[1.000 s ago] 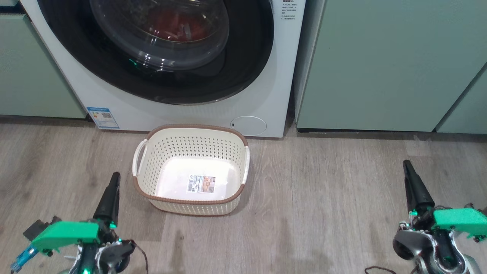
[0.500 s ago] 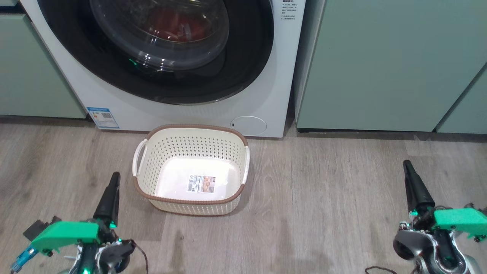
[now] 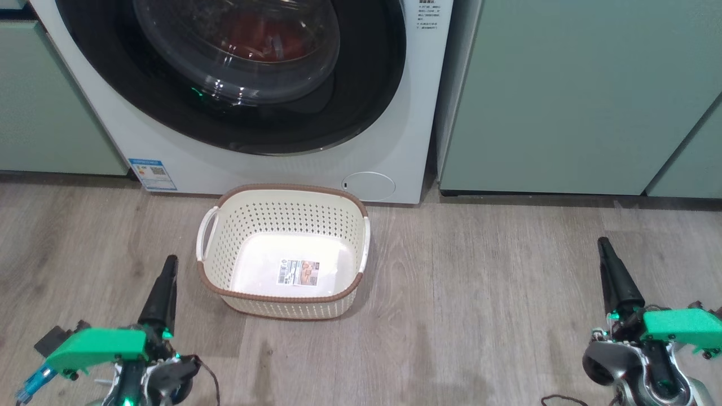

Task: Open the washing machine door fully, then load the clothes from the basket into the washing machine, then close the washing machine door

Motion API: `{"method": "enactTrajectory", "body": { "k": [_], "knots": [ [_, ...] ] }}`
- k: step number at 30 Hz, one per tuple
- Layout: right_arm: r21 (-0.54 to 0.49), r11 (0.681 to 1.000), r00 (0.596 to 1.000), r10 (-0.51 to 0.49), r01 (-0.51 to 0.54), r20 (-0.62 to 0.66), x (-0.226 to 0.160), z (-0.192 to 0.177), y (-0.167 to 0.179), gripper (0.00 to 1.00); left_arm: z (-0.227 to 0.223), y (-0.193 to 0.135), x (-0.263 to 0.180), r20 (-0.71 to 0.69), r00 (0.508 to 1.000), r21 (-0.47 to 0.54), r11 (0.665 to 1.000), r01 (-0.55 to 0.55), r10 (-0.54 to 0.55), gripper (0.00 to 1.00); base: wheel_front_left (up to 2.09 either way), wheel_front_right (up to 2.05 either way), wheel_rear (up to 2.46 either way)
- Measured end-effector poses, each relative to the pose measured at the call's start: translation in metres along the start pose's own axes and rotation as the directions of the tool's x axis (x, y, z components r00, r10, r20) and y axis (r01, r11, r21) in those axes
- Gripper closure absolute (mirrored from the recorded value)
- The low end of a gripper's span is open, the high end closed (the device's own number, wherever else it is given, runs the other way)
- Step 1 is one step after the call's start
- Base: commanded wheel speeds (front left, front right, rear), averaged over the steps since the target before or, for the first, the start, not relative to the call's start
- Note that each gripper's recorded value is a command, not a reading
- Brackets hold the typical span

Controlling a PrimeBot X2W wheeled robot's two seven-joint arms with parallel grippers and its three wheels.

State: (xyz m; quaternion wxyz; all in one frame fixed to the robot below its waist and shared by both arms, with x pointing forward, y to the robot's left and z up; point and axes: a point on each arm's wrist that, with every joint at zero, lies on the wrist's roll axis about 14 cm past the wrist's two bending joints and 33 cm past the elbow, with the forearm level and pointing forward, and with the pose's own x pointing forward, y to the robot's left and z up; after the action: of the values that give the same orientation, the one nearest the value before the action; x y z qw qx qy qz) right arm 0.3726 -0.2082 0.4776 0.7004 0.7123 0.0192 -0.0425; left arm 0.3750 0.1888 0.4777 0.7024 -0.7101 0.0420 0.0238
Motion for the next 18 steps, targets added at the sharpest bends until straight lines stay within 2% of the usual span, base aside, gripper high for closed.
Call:
{"method": "enactTrajectory", "body": {
  "k": [18],
  "knots": [
    [-0.005, 1.000, 1.000, -0.001, 0.001, 0.000, -0.0001, 0.0001, -0.0002, 1.00, 0.0002, 0.0000, 0.0000, 0.001, 1.000, -0.002, 1.000, 0.000, 0.000, 1.00, 0.00, 0.00, 0.00]
  ]
}}
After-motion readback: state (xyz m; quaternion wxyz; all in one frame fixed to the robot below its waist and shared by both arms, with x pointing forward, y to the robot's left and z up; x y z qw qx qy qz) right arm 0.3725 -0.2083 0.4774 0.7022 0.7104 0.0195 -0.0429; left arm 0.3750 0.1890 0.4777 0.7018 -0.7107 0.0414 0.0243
